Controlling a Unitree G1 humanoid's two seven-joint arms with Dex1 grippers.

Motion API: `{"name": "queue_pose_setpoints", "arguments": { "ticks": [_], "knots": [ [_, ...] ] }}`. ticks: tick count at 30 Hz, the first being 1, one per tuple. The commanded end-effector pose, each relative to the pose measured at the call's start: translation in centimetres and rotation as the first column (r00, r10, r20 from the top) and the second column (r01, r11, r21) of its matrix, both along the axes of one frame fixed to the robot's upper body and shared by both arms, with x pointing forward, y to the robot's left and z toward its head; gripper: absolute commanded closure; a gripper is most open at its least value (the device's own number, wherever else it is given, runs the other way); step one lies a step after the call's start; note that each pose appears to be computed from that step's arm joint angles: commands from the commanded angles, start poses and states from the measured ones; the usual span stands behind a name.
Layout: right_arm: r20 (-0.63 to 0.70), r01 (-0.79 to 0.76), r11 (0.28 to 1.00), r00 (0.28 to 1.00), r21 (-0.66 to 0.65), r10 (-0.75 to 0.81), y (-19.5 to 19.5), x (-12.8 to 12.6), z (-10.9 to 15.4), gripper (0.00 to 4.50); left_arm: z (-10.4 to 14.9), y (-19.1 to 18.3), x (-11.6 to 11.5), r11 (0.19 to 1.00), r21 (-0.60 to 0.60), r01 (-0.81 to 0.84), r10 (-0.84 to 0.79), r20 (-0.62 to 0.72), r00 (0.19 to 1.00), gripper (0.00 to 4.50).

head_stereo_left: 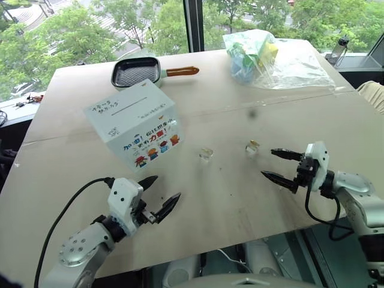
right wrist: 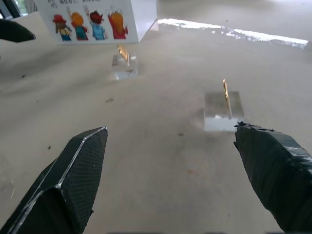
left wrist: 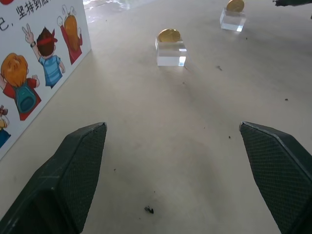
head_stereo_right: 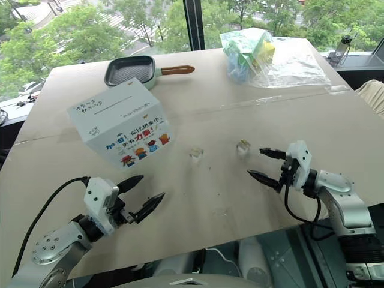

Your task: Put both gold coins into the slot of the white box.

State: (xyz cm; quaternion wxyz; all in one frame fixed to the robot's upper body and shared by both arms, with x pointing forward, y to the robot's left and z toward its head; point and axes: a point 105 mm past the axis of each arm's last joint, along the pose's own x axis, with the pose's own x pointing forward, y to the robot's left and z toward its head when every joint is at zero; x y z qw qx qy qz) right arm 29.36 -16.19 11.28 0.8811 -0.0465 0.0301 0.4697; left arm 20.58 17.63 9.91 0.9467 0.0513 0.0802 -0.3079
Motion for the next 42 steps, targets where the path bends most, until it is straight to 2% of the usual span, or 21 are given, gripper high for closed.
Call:
{"name": "queue_pose_setpoints", "arguments": {
  "ticks": [1,7,17,19,20,22,27,35,39,42],
  "knots": [
    [0.087,0.044,0.999,0.995,0.02,-0.045,0.8,1.2,2.2,0.0,1.3,-0.1,0.1,1.0,0.015,0.018,-0.018,0.052,0.998,0.06],
    [0.093,0.178,0.984,0.98,-0.021,-0.176,1.3,4.3,2.0,0.0,4.0,-1.5,0.4,0.99,-0.005,0.141,-0.139,0.121,0.983,0.06],
    [0.083,0.176,0.982,0.982,-0.064,-0.17,2.3,5.1,1.1,0.0,6.4,-2.9,0.8,0.965,0.05,0.257,-0.262,0.174,0.949,0.06],
    [0.081,0.167,0.983,0.984,-0.071,-0.161,2.5,5.1,0.9,0.53,6.5,-2.9,0.8,0.964,0.052,0.262,-0.267,0.176,0.948,0.0],
    [0.081,0.164,0.984,0.984,-0.073,-0.158,2.6,5.1,0.9,1.08,6.5,-2.9,0.8,0.964,0.053,0.262,-0.267,0.176,0.947,0.0],
    [0.078,0.164,0.983,0.984,-0.08,-0.158,2.7,5.1,0.6,1.73,6.6,-3.0,0.9,0.963,0.054,0.263,-0.268,0.178,0.947,0.0],
    [0.067,0.161,0.981,0.986,-0.105,-0.155,2.7,5.3,0.1,4.34,7.1,-3.2,1.3,0.963,0.059,0.263,-0.269,0.188,0.945,0.0],
    [0.047,0.154,0.981,0.988,-0.115,-0.15,2.6,5.2,-0.4,4.43,7.6,-3.4,1.8,0.965,0.058,0.254,-0.26,0.201,0.944,0.0],
    [0.031,0.13,0.992,0.991,-0.003,-0.13,2.9,4.7,1.3,4.43,8.6,-3.7,2.3,0.972,-0.027,0.232,-0.219,0.235,0.947,0.0],
    [-0.013,0.058,0.983,0.998,0.175,-0.056,4.2,3.8,3.9,4.43,9.4,-4.4,2.5,0.955,-0.174,0.242,-0.197,0.24,0.951,0.0]
  ]
}}
